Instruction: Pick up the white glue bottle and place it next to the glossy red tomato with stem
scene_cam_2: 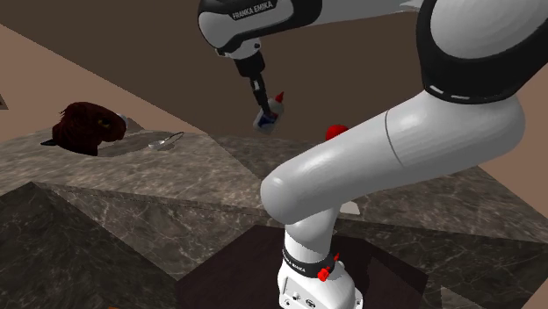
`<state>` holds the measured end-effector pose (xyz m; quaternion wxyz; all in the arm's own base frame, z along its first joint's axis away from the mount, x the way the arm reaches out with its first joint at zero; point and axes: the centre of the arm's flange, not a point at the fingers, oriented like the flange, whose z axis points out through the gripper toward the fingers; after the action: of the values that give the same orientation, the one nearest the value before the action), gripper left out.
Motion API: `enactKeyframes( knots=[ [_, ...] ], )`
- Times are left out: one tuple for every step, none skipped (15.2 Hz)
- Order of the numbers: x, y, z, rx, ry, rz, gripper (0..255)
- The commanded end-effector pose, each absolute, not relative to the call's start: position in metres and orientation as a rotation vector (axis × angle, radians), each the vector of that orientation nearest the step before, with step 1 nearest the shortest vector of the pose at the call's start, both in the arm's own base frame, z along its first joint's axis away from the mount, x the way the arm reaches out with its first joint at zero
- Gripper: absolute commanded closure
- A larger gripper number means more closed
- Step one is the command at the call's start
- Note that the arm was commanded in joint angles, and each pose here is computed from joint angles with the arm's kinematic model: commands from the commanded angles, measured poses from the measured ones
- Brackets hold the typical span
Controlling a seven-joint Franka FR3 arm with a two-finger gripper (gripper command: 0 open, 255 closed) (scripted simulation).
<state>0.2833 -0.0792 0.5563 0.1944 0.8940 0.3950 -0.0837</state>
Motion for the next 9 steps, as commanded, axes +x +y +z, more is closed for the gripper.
enactKeyframes(
  knots=[
    [0.280,-0.105,0.554,2.505,1.109,-0.235,255],
    [0.278,-0.118,0.554,2.505,1.109,-0.235,255],
    [0.276,-0.131,0.555,2.505,1.109,-0.235,255],
    [0.275,-0.144,0.555,2.505,1.109,-0.235,255],
    [0.273,-0.158,0.555,2.505,1.109,-0.235,255],
    [0.271,-0.171,0.555,2.505,1.109,-0.235,255],
    [0.270,-0.184,0.555,2.505,1.109,-0.235,255],
    [0.268,-0.197,0.555,2.505,1.109,-0.235,255],
    [0.267,-0.210,0.555,2.505,1.109,-0.235,255]
  ],
)
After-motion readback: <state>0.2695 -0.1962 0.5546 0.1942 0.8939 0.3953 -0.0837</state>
